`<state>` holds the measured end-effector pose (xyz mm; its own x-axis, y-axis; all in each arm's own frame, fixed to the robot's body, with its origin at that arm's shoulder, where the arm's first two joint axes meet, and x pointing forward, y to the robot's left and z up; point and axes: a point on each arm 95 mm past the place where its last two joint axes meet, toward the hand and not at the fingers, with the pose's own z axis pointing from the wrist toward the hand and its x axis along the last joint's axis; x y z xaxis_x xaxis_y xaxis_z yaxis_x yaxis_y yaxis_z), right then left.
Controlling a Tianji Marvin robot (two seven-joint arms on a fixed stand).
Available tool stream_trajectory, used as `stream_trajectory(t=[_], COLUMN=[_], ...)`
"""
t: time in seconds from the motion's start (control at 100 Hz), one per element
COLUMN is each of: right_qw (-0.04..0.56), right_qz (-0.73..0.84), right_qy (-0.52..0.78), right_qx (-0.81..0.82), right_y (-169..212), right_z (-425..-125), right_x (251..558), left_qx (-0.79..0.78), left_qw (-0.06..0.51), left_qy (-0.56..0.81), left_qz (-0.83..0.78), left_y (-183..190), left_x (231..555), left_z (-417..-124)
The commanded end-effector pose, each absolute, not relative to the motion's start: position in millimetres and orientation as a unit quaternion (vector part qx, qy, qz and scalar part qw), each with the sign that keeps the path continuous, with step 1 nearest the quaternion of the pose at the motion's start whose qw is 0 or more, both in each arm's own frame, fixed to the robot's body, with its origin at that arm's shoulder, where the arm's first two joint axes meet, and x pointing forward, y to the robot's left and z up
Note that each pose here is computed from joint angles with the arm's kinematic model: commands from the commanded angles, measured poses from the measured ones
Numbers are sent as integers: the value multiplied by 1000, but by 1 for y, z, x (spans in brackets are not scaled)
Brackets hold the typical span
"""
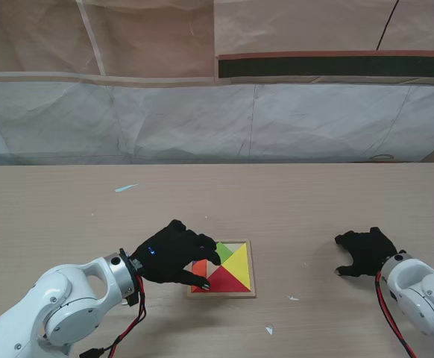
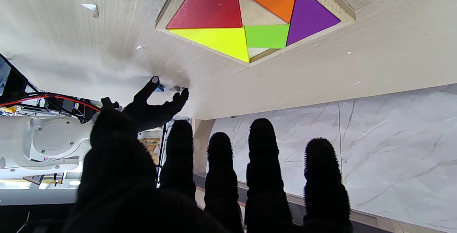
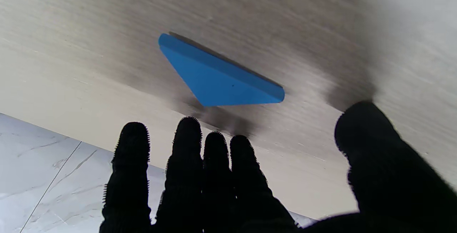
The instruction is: Assemble the tangram pieces into a square
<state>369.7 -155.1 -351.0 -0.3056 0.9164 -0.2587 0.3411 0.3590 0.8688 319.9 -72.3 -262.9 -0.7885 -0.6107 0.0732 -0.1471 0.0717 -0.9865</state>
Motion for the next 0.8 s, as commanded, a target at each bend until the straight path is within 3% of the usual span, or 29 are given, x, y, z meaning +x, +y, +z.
stream_trajectory(t=[0.0, 0.79], right_qw=[391, 399], right_qz=[354, 362], right_qy=[728, 714], right_qx=[438, 447], right_y=[-156, -180], right_z=[-359, -348], right_x=[366, 351], left_qx=[-271, -276], left_qw=[184, 180], left_qy=[713, 717], left_qz=[-619, -615], left_y=[-71, -71], left_x=[319, 315], left_z=[-264, -266])
